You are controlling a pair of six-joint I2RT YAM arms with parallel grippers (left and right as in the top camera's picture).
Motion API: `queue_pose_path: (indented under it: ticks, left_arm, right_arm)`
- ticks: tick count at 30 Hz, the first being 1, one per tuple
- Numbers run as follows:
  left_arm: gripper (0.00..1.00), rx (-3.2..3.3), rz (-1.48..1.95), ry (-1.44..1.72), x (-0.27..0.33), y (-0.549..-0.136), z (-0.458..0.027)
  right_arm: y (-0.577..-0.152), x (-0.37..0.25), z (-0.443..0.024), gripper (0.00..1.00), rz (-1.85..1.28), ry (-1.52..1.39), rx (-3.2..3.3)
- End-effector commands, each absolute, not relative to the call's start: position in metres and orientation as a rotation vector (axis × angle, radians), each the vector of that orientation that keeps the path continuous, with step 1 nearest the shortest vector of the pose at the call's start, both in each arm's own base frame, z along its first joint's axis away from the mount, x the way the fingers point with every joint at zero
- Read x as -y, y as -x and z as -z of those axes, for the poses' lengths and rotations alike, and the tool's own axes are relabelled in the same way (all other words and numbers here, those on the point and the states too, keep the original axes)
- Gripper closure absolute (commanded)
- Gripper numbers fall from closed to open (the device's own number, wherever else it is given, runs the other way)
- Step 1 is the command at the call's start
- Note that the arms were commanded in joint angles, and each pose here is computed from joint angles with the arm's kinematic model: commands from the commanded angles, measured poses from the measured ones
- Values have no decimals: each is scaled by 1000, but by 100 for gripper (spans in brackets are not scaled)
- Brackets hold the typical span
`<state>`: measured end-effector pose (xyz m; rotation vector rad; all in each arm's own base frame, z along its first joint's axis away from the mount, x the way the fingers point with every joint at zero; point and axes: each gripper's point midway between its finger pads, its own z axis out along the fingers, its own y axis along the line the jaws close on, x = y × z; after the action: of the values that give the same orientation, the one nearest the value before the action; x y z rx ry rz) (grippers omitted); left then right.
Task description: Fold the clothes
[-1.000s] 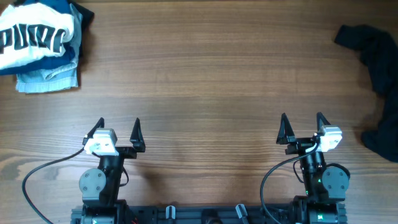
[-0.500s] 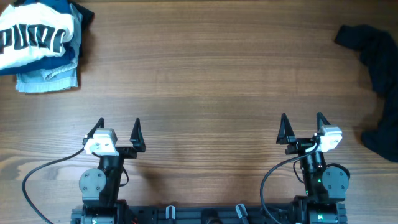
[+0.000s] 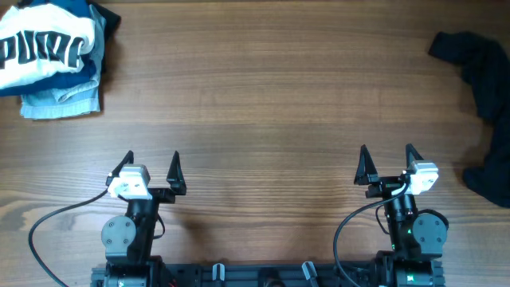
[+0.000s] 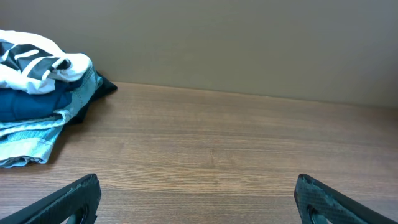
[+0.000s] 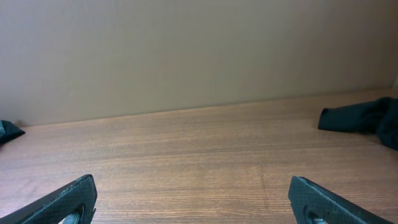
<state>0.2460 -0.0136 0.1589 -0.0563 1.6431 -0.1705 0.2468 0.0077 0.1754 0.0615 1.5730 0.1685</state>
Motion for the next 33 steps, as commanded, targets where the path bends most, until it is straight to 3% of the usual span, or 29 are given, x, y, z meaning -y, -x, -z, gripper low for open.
queue_pose_path:
  ticks: [1,11,20,26,33]
  left_arm:
    - [0,-1646,173,74,12,-246,-157]
    - [0,-1640,220,31,22,-245,-159]
    - [0,-1616,464,-209,72,-231,-165]
    - [0,-1640,532,-43,63,-235,-164]
    - [0,-1685,537,40,56,-241,-164]
  right_arm:
    - [-247,-6,-174,0,-171,-79,-1576]
    - [-247,-6,-177,0,-172,-78,-1562]
    - [-248,-7,-174,0,-285,-189,-1573]
    - [-248,-7,-178,0,-290,-190,-1555]
    - [-247,-4,-221,0,-236,-144,-1472]
